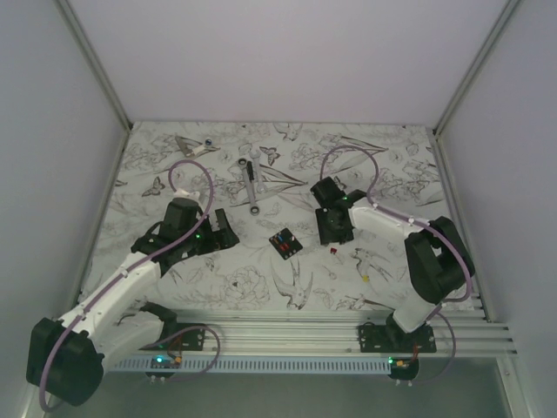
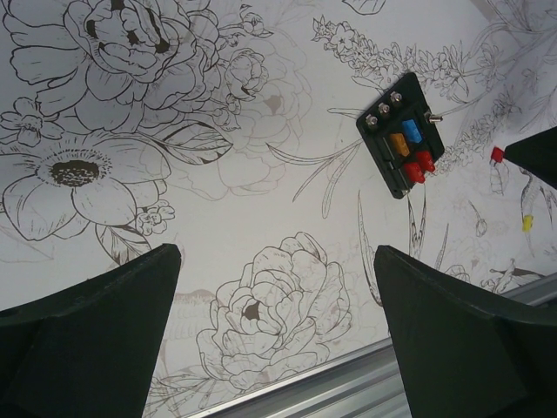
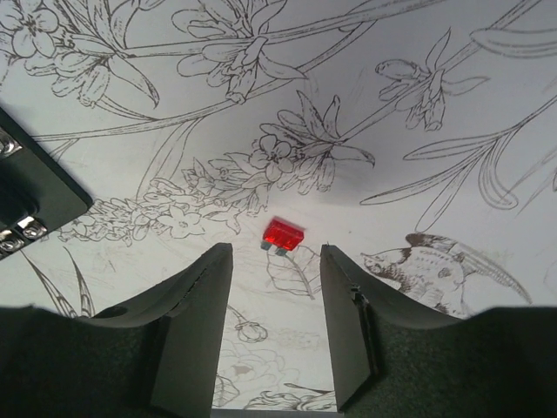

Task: Snap on the fuse box
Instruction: Pick up the fuse from the center of the board.

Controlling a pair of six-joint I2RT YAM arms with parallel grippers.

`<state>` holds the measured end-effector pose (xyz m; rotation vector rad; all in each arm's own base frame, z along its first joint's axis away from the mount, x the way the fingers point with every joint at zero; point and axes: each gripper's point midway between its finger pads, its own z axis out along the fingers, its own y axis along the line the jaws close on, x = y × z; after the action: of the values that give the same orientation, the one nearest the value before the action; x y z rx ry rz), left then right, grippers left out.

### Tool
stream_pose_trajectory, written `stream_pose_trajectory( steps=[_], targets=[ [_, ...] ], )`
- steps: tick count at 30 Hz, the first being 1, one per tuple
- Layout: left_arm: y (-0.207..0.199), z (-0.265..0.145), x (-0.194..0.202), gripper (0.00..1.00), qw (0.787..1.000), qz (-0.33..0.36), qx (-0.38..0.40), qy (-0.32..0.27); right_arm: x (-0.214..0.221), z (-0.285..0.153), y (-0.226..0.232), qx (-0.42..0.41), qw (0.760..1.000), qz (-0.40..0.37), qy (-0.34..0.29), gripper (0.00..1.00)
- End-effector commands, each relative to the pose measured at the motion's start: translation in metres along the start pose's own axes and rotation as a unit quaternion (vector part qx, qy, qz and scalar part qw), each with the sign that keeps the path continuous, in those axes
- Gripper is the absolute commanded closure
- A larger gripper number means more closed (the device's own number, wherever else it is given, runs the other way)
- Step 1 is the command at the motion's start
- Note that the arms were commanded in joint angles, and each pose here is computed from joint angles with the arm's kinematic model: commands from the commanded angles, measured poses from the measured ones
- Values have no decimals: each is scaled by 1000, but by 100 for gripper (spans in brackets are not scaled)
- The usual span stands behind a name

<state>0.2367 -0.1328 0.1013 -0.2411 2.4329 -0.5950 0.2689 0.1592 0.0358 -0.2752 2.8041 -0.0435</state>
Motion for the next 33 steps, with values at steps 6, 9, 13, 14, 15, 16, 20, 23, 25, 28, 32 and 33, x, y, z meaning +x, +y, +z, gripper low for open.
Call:
stream_pose_trajectory(
  steps=[6,9,13,14,15,16,20,23,25,28,32,33],
  targets=[
    [0,0,-3,0,1000,4,-1,4,0,3,-3,50,995,85,-30,50],
    [0,-1,-3,0,1000,6,-2,2,2,6,-6,61,992,103,-31,51],
    [1,-1,-3,0,1000,8,-3,1,5,9,1,45,992,115,-27,54],
    [1,-1,-3,0,1000,8,-2,1,6,9,1,45,992,117,-26,55],
    [1,0,-3,0,1000,8,-3,2,7,9,0,46,992,118,-25,55],
    [2,0,-3,0,1000,8,-3,1,9,10,-1,48,991,120,-23,55],
    [1,0,-3,0,1000,8,-3,2,16,15,-1,48,991,127,-14,57],
    [1,0,-2,0,1000,8,-2,3,16,18,0,46,990,132,-19,61],
    [1,-1,-2,0,1000,7,-1,3,16,20,-1,47,989,136,-21,62],
    [1,-1,-2,0,1000,7,0,3,16,22,0,45,989,141,-24,63],
    [1,-1,-2,0,1000,7,0,3,12,22,2,39,989,138,-32,63],
    [1,-1,-1,0,1000,6,-1,3,12,23,1,40,990,134,-32,63]
  ],
)
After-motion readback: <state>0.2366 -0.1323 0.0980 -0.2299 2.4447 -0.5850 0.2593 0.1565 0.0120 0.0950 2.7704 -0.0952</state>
